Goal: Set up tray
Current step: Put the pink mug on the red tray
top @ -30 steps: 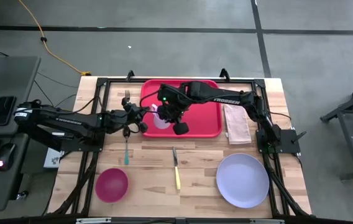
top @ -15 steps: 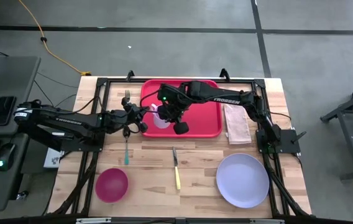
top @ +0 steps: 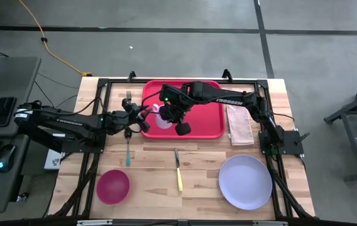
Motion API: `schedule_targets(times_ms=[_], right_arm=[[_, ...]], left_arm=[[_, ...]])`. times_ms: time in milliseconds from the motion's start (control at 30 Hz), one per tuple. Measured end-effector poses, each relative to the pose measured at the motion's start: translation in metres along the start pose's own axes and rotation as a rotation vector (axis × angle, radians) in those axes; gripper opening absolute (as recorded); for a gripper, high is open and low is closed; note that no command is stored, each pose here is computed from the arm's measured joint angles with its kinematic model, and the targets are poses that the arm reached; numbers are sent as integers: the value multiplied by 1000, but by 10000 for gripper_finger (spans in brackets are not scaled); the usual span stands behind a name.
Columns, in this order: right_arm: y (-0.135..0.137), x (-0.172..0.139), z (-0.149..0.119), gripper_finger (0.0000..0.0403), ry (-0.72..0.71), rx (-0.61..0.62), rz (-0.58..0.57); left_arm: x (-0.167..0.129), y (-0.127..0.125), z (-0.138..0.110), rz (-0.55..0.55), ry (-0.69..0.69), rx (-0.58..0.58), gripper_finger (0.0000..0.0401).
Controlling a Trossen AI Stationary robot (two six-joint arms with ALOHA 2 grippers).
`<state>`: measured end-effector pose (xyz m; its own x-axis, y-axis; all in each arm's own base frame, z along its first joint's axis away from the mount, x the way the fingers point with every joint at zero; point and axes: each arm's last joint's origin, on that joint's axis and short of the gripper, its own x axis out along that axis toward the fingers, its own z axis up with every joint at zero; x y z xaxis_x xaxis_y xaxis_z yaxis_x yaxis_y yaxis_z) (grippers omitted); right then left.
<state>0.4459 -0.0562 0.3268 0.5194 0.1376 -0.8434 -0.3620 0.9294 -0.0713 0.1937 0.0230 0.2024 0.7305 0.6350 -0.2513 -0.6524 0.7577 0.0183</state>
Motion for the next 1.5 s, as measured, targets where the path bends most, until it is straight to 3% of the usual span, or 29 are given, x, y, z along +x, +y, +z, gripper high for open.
schedule_targets(times_ms=[200,467,800,1267,1500], right_arm=[[-1,0,3,0,-30,-11,-9],[1,0,4,0,-44,-10,12],[10,4,10,0,-60,-11,24],[17,17,12,0,-37,-20,49],[17,17,12,0,-35,-17,47]], left_arm=[[0,-2,0,-53,9,2,195],[0,-1,0,-22,3,44,198],[0,-1,1,-21,-3,49,168],[0,-4,17,-26,-2,144,129],[0,-5,18,-50,9,149,62]])
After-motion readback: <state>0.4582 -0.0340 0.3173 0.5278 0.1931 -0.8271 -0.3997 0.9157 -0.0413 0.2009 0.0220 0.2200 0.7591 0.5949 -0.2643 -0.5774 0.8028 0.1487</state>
